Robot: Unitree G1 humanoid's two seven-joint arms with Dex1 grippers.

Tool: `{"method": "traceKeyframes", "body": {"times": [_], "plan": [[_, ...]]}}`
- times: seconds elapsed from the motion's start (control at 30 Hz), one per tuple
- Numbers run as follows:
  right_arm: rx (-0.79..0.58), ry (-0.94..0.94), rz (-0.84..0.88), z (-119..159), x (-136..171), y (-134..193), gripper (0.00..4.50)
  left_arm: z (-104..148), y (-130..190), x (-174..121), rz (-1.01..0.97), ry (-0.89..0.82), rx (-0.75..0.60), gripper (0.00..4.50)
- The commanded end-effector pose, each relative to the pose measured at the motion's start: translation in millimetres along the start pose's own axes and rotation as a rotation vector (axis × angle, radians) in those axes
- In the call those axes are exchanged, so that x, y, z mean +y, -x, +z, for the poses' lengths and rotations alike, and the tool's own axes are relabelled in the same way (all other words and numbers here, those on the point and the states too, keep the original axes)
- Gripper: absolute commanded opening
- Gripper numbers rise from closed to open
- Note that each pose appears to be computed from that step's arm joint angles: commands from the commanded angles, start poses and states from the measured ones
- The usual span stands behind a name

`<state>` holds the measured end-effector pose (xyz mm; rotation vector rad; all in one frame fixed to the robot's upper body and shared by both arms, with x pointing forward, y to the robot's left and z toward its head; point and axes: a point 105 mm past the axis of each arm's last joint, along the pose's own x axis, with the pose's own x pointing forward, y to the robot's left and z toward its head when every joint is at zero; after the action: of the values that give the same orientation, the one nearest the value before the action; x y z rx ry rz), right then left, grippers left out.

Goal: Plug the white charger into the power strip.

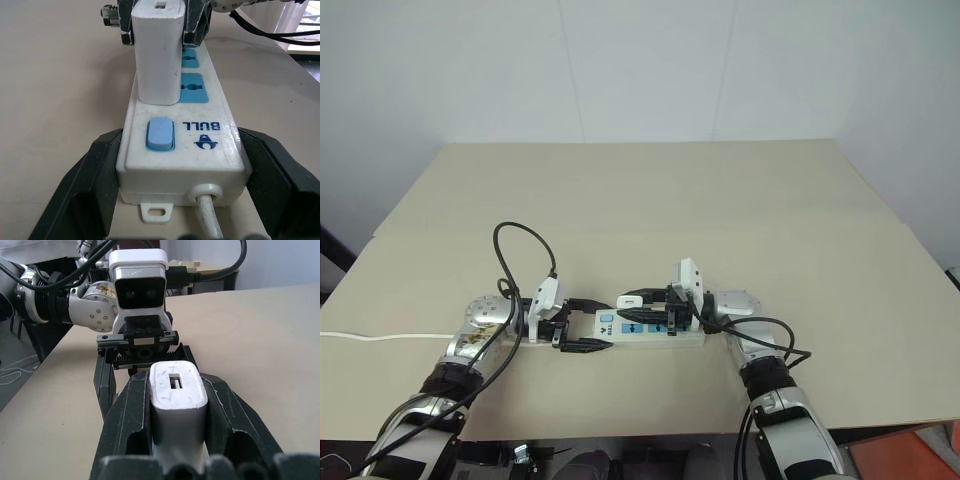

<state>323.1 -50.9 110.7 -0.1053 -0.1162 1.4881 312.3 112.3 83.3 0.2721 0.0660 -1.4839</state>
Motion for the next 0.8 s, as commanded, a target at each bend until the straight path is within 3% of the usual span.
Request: {"method": "traceKeyframes", "body": {"times": [0.03,0.23,0.27,0.47,0.6,0.8], "plan": [[0.166,-0.109,-0.016,-42.4,8.6,10.7,2.13,0.6,1.4,-1.6,-0.014,-0.01,0.011,3.24],[0.132,-0.08,0.0,-34.3,9.7,9.9,4.29,-1.3,1.1,-2.4,-0.011,-0.009,0.014,3.24],[0.129,-0.079,0.0,-32.9,9.4,9.8,4.46,-1.4,1.1,-2.4,-0.011,-0.009,0.014,3.24],[0.128,-0.044,-0.023,-29.2,4.0,14.2,4.46,-1.9,1.2,2.0,-0.002,0.024,0.017,3.24],[0.102,-0.011,-0.058,-24.3,0.4,16.7,4.5,0.0,2.2,2.9,-0.013,0.079,0.018,4.47],[0.044,0.007,-0.084,-6.4,-2.1,25.2,4.5,18.7,6.7,2.4,0.012,0.087,-0.091,4.47]]}}
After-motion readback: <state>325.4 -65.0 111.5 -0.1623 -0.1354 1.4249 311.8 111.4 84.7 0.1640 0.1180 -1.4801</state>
